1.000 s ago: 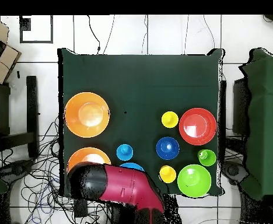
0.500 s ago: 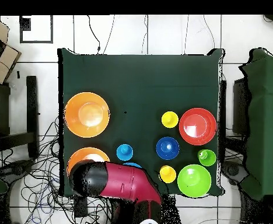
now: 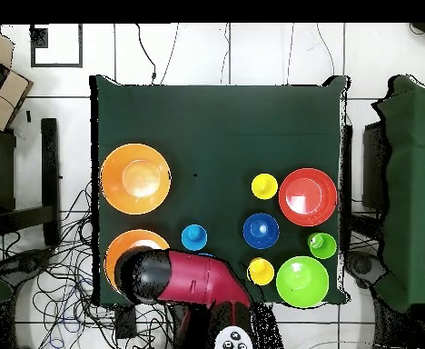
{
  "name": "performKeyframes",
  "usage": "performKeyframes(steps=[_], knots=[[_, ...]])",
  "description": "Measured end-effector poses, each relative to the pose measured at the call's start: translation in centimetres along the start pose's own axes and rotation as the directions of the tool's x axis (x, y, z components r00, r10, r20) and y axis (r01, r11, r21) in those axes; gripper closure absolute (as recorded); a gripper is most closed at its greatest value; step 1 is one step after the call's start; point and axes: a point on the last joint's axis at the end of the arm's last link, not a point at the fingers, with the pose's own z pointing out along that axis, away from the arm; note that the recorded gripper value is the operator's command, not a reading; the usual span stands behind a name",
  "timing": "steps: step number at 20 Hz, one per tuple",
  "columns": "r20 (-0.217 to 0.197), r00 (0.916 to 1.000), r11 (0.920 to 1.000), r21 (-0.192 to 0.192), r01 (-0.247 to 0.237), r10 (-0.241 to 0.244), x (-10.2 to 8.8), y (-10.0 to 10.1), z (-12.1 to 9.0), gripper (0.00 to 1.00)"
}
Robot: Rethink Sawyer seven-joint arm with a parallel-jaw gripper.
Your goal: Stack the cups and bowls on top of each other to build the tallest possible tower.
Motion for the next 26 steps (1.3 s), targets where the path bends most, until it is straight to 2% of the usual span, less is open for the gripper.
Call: performKeyframes(steps=[5, 16, 26], knots=[[0.0, 1.0, 0.9999, 0.009, 0.005, -0.005, -0.2, -0.2, 1.3, 0.0], [-0.035, 0.9994, 0.9993, 0.038, 0.006, -0.004, -0.8, -1.2, 4.8, 0.0], [-0.06, 0.9982, 0.9987, 0.051, 0.004, -0.001, -0.9, -1.7, 6.3, 0.0]])
